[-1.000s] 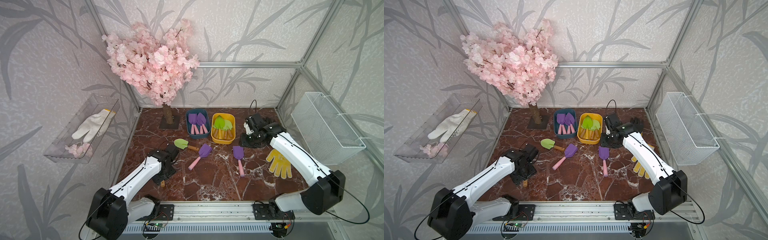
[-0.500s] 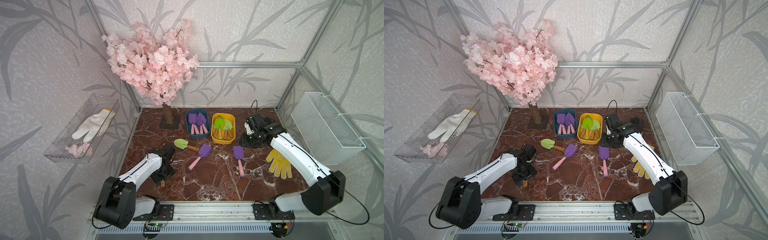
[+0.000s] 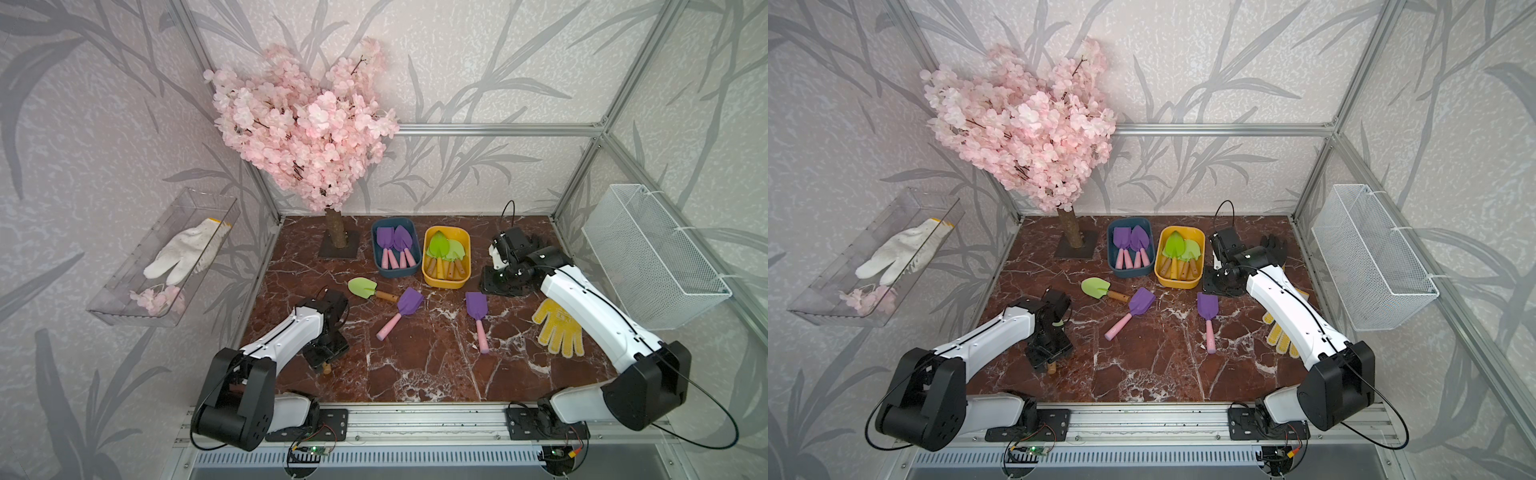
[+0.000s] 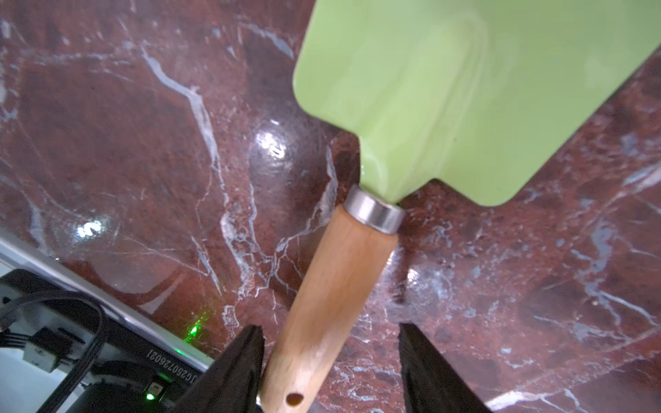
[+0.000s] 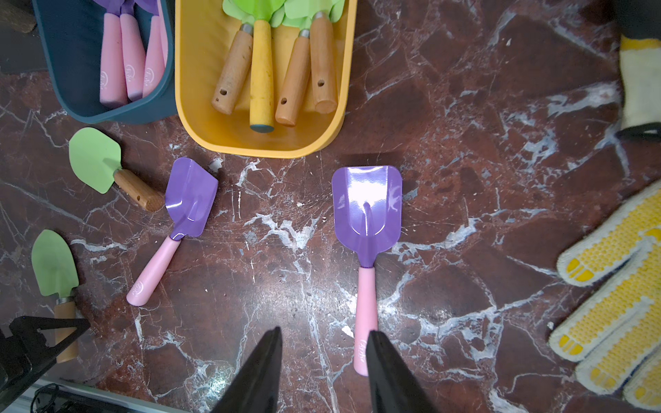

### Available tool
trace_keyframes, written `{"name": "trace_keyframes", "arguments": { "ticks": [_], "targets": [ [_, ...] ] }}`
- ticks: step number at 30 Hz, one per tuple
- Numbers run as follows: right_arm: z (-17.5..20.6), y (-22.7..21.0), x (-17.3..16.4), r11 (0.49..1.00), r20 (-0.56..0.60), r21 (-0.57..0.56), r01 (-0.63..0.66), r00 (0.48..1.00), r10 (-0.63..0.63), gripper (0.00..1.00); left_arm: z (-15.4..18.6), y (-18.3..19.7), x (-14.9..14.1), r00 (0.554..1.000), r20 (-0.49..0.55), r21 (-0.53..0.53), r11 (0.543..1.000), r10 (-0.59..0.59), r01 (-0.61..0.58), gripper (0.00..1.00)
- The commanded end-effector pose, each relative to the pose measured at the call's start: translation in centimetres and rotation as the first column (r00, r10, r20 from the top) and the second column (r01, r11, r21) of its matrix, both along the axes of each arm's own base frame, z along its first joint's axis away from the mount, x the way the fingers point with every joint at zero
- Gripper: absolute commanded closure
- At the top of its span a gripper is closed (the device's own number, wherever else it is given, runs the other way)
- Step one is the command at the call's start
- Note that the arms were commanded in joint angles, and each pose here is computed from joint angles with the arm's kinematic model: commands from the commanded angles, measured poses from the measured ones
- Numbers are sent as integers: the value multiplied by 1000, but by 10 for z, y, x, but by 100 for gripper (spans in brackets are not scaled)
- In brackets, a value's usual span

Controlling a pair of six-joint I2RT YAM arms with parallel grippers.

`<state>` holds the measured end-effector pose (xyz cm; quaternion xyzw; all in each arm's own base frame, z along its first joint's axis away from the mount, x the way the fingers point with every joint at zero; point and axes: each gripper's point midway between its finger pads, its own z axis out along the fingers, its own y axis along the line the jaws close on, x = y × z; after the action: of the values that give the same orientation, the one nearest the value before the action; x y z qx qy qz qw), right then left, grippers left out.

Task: Sort the small shovels by color and place them into the storage box
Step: Pick up the shovel from the center of the board.

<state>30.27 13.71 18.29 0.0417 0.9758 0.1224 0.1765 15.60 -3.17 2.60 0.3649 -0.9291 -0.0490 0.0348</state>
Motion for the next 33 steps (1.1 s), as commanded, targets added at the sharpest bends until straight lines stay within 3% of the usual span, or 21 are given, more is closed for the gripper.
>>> {"name": "trace_keyframes", "arguments": {
  "ticks": [1,20,33],
  "targets": [
    [-2,-1,0,1000,-1,2,2,1000,-2,57,-2,5,-1,1000,-13,13,1000,-7,8,38],
    [-7,1,3,1000,-11,2,2,1000,-2,57,-3,9,5,1000,-6,14,1000,-25,25,60],
    [-6,2,5,1000,-11,7,4,1000,-4,57,-13,4,3,1000,-12,-20,999,-28,27,70]
  ]
}}
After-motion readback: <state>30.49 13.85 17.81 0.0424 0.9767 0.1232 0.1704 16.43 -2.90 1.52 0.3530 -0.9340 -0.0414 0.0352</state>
